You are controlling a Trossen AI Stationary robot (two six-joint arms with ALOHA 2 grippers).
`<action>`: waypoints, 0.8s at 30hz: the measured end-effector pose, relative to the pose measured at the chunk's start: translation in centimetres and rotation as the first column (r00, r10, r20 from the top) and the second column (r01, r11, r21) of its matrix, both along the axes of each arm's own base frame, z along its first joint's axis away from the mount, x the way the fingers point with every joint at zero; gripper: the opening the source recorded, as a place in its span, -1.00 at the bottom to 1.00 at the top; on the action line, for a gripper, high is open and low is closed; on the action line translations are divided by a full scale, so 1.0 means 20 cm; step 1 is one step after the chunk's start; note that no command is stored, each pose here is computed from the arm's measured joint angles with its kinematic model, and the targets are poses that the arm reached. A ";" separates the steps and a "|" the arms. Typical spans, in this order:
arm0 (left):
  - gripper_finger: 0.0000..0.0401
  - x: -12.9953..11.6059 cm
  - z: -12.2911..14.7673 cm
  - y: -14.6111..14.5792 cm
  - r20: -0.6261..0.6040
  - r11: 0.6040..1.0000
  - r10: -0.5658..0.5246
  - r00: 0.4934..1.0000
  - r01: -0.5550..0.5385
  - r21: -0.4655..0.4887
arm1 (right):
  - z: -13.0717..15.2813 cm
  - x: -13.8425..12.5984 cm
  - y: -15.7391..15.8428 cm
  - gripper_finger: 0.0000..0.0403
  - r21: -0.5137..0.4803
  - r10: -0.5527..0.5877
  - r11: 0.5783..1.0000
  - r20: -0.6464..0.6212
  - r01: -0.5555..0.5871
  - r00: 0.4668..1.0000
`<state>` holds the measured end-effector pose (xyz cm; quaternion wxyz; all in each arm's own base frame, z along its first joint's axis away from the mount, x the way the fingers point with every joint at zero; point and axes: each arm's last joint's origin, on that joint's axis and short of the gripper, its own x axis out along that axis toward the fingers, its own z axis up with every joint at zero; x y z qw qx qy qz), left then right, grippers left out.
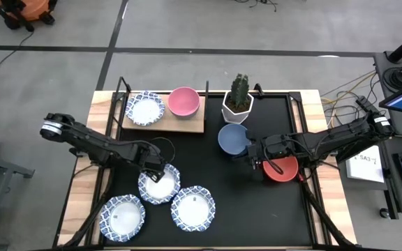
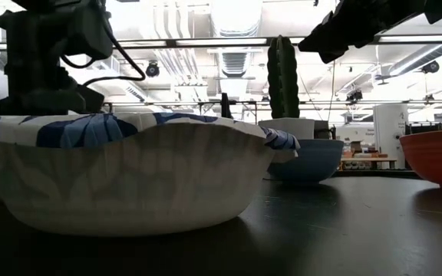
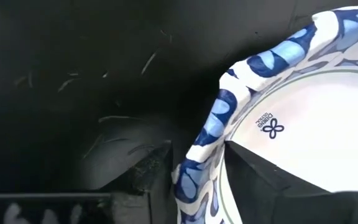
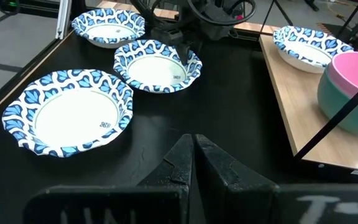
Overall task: Place and stack bowls onto a shelf
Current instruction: Stack the center white patterned paper bowl on top of the white patterned paper bowl on the shelf
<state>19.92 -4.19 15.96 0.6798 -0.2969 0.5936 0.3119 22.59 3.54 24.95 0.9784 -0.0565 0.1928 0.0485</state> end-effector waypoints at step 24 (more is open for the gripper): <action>-1.00 0.07 0.28 0.00 -0.004 0.984 -0.088 0.996 0.087 0.158 | 0.00 0.00 0.00 -0.96 0.021 -0.009 1.000 -0.003 0.009 1.000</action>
